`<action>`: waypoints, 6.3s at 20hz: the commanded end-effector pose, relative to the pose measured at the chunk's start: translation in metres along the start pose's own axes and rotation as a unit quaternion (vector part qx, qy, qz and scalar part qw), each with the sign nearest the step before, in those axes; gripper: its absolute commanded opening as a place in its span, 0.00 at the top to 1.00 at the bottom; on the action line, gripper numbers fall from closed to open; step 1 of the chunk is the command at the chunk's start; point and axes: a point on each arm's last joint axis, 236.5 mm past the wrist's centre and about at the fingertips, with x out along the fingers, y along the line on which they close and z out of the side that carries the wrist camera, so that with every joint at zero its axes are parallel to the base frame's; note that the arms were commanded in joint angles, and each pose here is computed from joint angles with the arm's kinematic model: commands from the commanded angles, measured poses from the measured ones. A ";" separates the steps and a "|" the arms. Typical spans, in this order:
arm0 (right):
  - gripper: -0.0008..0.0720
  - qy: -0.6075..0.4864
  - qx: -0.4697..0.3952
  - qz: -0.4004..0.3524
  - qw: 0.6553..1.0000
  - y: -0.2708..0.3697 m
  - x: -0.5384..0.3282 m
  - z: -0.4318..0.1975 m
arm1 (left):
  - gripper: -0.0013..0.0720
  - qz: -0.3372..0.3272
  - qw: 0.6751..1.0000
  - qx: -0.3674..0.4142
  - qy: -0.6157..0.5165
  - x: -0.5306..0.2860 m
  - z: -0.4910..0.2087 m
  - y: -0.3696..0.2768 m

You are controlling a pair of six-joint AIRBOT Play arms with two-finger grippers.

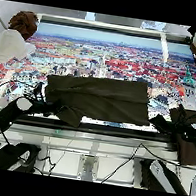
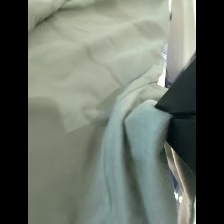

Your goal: Fold the shirts.

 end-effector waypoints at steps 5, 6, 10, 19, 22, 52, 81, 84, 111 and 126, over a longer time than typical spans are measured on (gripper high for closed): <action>0.40 0.025 0.047 0.028 0.998 -0.002 0.021 0.000 | 0.97 0.004 1.000 0.009 0.016 -0.003 -0.006 -0.001; 0.40 0.022 0.047 0.027 0.998 -0.003 0.021 0.001 | 0.97 0.004 1.000 0.009 0.016 -0.003 -0.006 -0.001; 0.78 0.027 0.042 0.031 0.998 -0.001 0.021 -0.001 | 0.97 0.003 1.000 0.009 0.016 -0.003 -0.006 -0.001; 0.95 0.057 -0.026 0.076 0.995 0.036 -0.013 0.009 | 0.97 -0.063 0.994 0.037 -0.084 -0.041 0.023 -0.041; 0.95 0.030 -0.053 0.076 0.995 0.048 -0.033 0.025 | 0.97 -0.078 0.986 0.055 -0.136 -0.076 0.031 -0.054; 0.96 -0.125 -0.121 0.022 0.985 0.108 0.078 0.222 | 0.97 0.187 0.962 0.170 -0.102 0.018 0.145 0.029; 0.40 -0.045 -0.114 -0.006 0.992 0.035 -0.027 0.178 | 0.29 -0.022 0.968 0.157 -0.195 -0.031 0.209 -0.150; 0.39 -0.010 -0.074 0.002 0.997 0.013 -0.002 0.156 | 0.29 -0.030 0.965 0.193 -0.177 -0.018 0.186 -0.169; 0.92 0.047 0.016 0.234 0.971 0.127 0.103 0.136 | 0.38 -0.044 0.960 0.218 -0.170 -0.011 0.168 -0.188; 0.95 0.050 -0.056 0.162 0.984 0.104 0.002 0.141 | 0.97 -0.031 0.965 0.262 0.015 0.133 0.053 -0.190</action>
